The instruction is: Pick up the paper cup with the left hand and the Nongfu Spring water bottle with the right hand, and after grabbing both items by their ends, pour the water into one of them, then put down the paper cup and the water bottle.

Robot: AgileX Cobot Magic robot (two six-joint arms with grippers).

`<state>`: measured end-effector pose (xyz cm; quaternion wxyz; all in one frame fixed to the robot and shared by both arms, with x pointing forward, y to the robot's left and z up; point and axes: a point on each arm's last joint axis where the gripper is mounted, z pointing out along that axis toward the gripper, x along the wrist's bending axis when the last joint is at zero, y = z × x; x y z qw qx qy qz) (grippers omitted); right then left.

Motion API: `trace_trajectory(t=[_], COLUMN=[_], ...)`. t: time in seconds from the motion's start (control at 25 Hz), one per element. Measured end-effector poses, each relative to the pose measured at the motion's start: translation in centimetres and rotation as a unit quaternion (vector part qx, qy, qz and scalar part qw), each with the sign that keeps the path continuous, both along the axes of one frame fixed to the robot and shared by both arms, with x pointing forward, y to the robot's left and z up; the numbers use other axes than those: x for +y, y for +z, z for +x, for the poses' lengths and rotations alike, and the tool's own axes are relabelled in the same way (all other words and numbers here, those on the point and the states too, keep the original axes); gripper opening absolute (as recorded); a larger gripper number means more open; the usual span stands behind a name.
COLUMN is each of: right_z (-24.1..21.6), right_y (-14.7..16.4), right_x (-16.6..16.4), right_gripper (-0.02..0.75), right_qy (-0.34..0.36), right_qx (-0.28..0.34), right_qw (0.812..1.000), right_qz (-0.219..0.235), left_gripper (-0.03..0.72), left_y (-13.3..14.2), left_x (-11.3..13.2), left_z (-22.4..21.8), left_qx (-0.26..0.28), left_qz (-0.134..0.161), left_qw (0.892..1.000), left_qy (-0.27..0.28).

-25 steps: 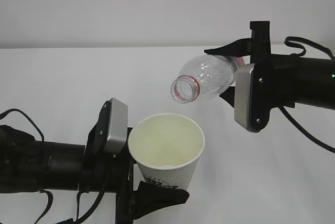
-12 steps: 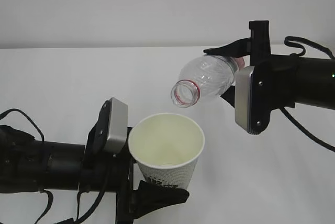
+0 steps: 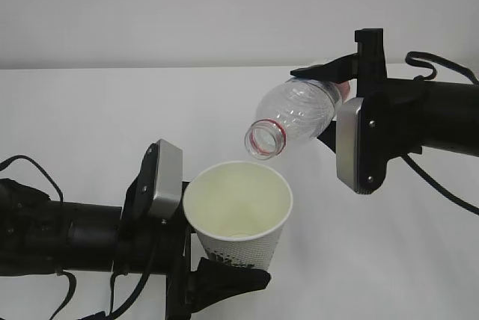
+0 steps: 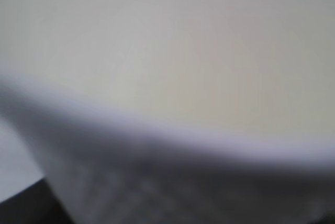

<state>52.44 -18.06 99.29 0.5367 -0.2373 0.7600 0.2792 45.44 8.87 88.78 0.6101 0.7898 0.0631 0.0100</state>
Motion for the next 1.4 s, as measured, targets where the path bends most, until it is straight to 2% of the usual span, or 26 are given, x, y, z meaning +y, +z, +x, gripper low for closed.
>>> trace_trajectory(t=[1.4], right_z=[0.4], right_y=[1.4], right_x=[0.1], right_gripper=[0.477], right_qy=[0.005], right_qx=[-0.040], right_qw=[0.999], right_qz=[-0.008], left_gripper=[0.552], left_y=[0.0], left_x=[0.0], left_z=[0.0], left_qx=[0.000], left_qz=[0.000], left_qw=[1.000], left_qy=[0.001])
